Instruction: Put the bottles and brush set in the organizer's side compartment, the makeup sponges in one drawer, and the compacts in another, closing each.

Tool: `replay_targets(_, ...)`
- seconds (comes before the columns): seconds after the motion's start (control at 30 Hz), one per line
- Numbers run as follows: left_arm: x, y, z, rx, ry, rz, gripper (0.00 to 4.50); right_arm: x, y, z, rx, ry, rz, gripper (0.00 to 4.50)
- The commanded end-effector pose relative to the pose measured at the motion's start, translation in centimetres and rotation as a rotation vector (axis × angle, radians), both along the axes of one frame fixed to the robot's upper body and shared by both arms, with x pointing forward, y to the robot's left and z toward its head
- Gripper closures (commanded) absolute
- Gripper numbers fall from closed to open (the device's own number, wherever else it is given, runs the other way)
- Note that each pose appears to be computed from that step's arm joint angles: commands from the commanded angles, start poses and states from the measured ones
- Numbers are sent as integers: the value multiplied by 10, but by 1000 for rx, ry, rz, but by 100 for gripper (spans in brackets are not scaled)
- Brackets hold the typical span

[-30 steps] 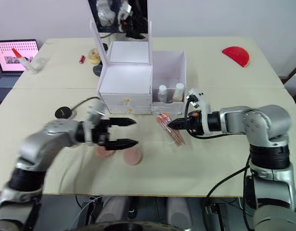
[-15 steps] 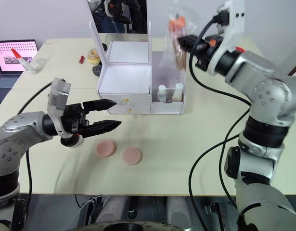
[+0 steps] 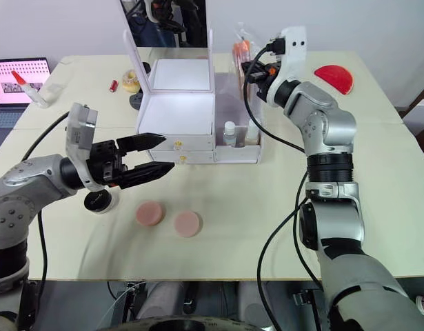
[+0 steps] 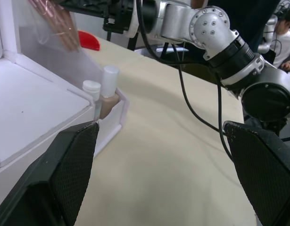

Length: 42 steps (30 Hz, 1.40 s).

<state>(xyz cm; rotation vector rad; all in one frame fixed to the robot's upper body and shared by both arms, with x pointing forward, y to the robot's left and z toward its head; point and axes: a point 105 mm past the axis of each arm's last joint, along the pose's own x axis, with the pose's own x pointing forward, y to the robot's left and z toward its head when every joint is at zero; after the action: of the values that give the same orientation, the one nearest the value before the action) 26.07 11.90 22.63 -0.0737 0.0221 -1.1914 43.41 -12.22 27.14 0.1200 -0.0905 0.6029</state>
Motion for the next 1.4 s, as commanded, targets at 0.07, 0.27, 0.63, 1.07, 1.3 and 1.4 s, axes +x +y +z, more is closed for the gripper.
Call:
replay_targets(0.07, -3, 2, 10, -5, -57, 6, 7, 7, 5, 4, -24, -27, 3, 450)
replay_targets(0.27, -2, 3, 12, -10, -64, 14, 0, 9, 2, -2, -19, -5, 0, 334)
replay_targets(0.63, -1, 3, 9, -10, -50, 9, 0, -30, -8, 39, 6, -86, 57, 7)
replay_targets(1.07, 29, 155, -34, 152, 16, 477, 0, -212, -122, -27, -375, 35, 161, 7)
replay_targets(1.3, 20, 240, -55, 254, 29, 728, 0, -243, -192, -79, -454, 173, -120, 7)
replay_targets(1.4, 12, 269, -59, 273, 35, 813, 0, -249, -208, -84, -459, 176, -194, 7)
